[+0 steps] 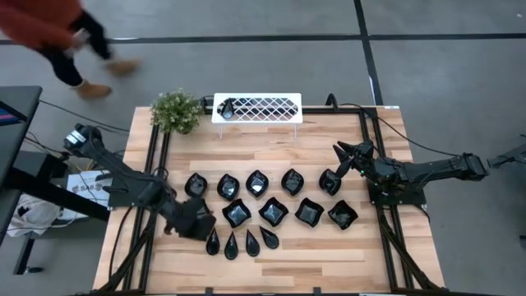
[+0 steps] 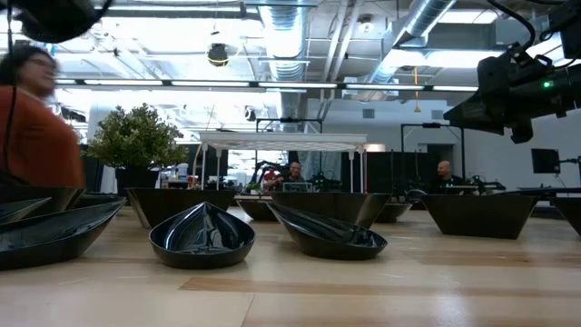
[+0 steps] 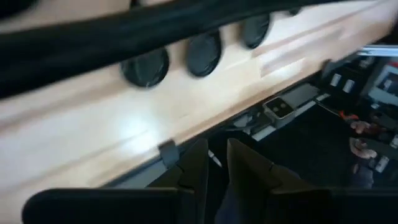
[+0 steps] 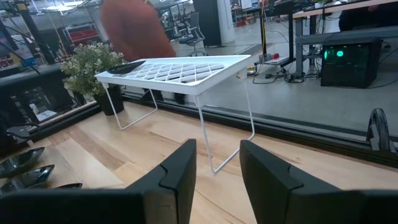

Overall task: Pick & Place Mini shaped plates
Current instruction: Stack the black drop shaped plate on top of the black drop shaped plate on the shelf

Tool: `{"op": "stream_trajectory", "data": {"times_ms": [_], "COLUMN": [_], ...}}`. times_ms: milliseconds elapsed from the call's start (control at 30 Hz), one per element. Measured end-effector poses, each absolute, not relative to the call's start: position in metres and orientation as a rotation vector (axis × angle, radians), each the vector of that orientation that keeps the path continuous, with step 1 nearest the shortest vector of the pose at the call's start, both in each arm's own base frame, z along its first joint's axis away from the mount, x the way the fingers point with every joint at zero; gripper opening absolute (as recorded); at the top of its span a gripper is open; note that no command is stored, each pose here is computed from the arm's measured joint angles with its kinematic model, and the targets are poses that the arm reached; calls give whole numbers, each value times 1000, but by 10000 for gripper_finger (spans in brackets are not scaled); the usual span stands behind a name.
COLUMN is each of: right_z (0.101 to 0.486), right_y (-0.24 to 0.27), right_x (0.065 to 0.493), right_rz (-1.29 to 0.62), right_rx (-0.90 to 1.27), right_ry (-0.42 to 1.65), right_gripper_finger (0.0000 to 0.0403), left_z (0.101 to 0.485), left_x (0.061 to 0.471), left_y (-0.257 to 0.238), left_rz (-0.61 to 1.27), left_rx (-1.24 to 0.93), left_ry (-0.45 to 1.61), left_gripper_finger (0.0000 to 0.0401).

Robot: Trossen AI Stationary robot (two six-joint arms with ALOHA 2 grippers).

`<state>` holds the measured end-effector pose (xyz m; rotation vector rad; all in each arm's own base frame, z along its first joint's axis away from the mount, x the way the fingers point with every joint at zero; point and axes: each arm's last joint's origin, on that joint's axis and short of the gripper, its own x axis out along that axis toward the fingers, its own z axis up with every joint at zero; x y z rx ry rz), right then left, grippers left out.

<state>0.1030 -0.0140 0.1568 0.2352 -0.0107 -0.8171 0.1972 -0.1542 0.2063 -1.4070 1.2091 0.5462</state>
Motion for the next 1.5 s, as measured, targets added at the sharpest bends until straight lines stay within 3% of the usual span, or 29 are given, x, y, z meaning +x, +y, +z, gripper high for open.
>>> {"op": "stream_trajectory", "data": {"times_ms": [333,667,967,1167,1500], "right_z": [157,157,157,157,157], "right_y": [-14,-14,-14,-14,-14], "right_x": [103,103,103,103,103], "right_rz": [-817,-817,-815,-815,-816], "right_rx": [235,235,235,235,235], "right_ry": [-11,-10,-10,-10,-9], "right_gripper_finger": [119,119,119,119,119], "left_z": [176,152,151,150,134], "left_x": [188,193,197,197,190], "left_y": [-189,-192,-189,-188,-173], "left_rz": [702,779,776,764,816], "left_rx": [-1447,-1359,-1304,-1277,-1234], "left_ry": [1281,1282,1111,1117,1121], "left_gripper_finger": [60,20,13,27,100]}}
